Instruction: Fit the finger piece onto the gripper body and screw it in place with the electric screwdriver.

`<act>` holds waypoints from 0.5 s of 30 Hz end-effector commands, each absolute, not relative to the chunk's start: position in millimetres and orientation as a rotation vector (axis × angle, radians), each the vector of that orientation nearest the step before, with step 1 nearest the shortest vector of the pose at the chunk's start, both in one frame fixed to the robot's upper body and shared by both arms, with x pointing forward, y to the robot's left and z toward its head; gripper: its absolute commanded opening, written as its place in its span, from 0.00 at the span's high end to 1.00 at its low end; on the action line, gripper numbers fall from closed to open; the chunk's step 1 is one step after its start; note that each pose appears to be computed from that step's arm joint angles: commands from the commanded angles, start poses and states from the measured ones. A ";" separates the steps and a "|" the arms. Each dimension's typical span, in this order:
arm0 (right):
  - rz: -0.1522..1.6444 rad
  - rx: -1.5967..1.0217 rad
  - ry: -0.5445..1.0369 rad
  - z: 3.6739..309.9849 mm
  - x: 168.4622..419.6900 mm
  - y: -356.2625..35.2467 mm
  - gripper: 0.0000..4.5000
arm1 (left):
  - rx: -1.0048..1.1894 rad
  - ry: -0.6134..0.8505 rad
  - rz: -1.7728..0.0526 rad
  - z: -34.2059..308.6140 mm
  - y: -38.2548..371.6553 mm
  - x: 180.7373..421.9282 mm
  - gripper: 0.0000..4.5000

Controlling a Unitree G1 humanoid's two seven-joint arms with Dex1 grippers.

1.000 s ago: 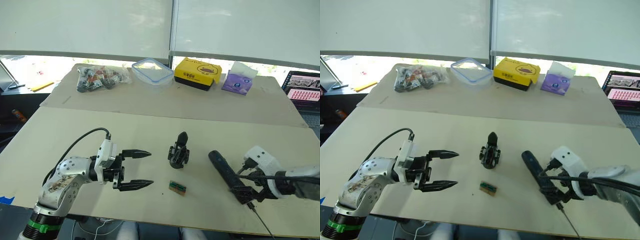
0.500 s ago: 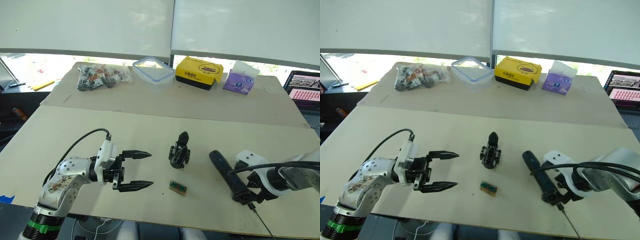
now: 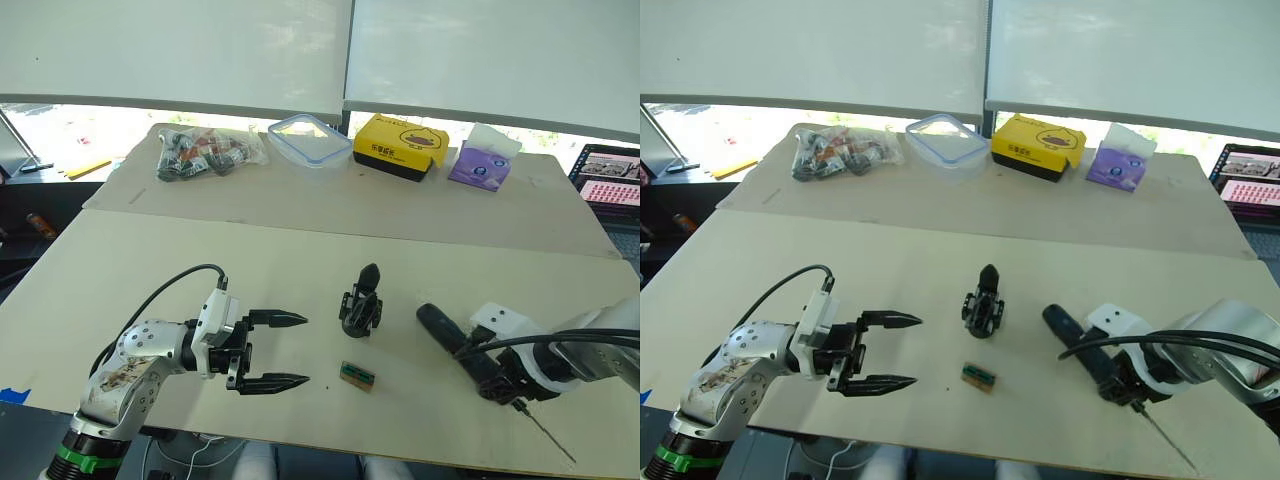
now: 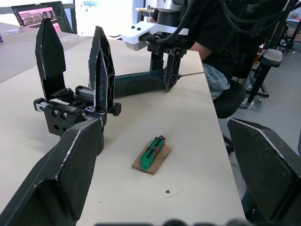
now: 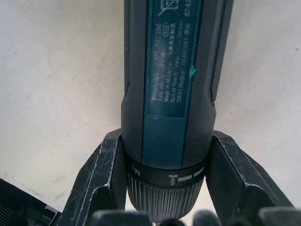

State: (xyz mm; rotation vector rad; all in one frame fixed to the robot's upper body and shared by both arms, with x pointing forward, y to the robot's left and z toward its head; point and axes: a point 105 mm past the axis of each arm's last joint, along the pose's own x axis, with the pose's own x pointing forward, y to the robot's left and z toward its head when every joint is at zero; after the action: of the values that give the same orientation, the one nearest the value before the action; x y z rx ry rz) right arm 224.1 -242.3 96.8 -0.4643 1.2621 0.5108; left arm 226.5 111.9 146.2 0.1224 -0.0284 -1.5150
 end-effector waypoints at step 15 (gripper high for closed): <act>0.501 0.127 0.215 262.1 231.7 -270.5 0.57 | 0.144 -0.029 -1.506 142.1 130.7 246.8 0.00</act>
State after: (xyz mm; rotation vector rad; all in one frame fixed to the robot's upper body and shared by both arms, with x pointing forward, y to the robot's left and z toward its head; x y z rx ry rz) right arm 241.1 -284.0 228.3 0.1900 0.4100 0.4206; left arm 245.7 127.4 137.4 0.1238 -0.0093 -1.5014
